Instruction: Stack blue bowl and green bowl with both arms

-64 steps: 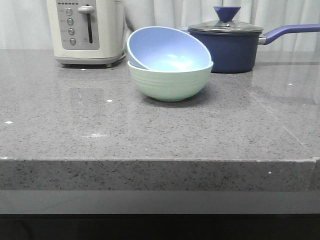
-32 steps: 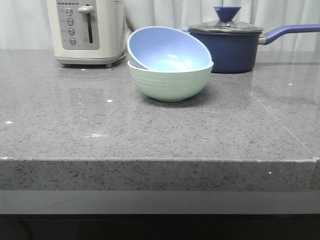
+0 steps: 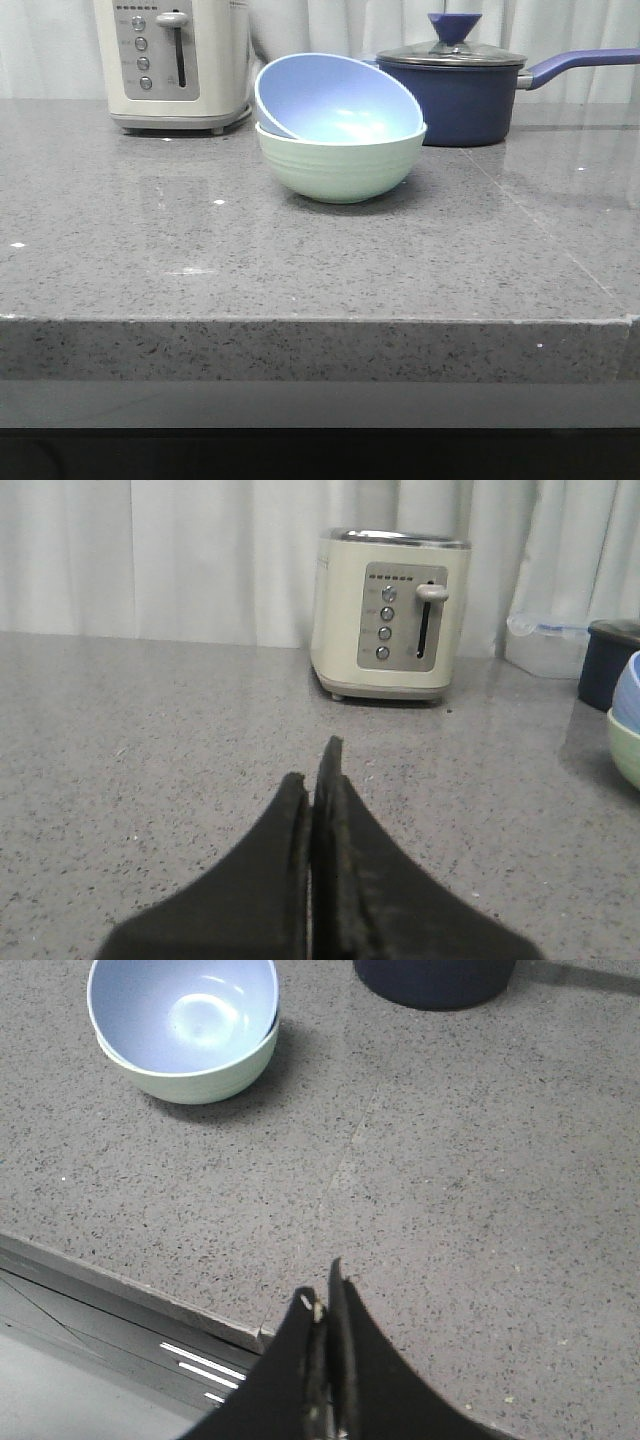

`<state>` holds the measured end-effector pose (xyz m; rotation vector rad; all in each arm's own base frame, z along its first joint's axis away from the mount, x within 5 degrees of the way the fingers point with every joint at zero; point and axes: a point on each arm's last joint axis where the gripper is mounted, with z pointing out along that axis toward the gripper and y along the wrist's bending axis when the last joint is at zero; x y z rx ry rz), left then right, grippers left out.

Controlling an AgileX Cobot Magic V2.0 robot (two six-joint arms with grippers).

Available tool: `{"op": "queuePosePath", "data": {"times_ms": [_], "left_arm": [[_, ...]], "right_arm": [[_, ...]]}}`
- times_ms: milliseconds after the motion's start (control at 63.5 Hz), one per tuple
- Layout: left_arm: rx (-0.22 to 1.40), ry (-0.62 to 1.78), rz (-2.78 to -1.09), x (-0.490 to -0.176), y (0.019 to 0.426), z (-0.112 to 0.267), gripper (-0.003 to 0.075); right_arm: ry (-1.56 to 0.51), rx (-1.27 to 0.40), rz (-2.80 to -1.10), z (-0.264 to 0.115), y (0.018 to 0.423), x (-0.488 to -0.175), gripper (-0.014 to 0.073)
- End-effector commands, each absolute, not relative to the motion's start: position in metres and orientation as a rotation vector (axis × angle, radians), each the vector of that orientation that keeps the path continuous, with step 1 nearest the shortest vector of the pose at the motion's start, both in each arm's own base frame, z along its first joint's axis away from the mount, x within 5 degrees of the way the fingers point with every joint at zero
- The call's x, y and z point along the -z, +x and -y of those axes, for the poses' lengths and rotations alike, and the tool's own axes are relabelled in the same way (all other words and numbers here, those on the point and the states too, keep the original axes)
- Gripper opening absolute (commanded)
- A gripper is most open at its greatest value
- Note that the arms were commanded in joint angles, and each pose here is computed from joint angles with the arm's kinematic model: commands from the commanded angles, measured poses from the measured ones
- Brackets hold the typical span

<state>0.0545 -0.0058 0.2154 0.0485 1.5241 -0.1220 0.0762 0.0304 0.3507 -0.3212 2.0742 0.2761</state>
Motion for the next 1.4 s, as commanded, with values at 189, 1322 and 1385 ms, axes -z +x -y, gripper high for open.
{"op": "queuePosePath", "data": {"times_ms": [189, 1322, 1385], "left_arm": [[0.147, 0.013, -1.403, -0.2174, 0.0535, 0.0052, -0.002], [0.183, -0.019, -1.426, -0.2155, 0.0539, 0.0052, -0.002], [0.183, -0.019, -1.426, -0.2155, 0.0539, 0.0052, -0.002]], "right_arm": [[-0.304, -0.274, -1.98, -0.0301, 0.079, -0.3637, -0.0063], [-0.304, -0.274, -1.98, -0.0301, 0.079, -0.3637, -0.0063], [-0.304, -0.274, -1.98, -0.0301, 0.079, -0.3637, -0.0063]]}}
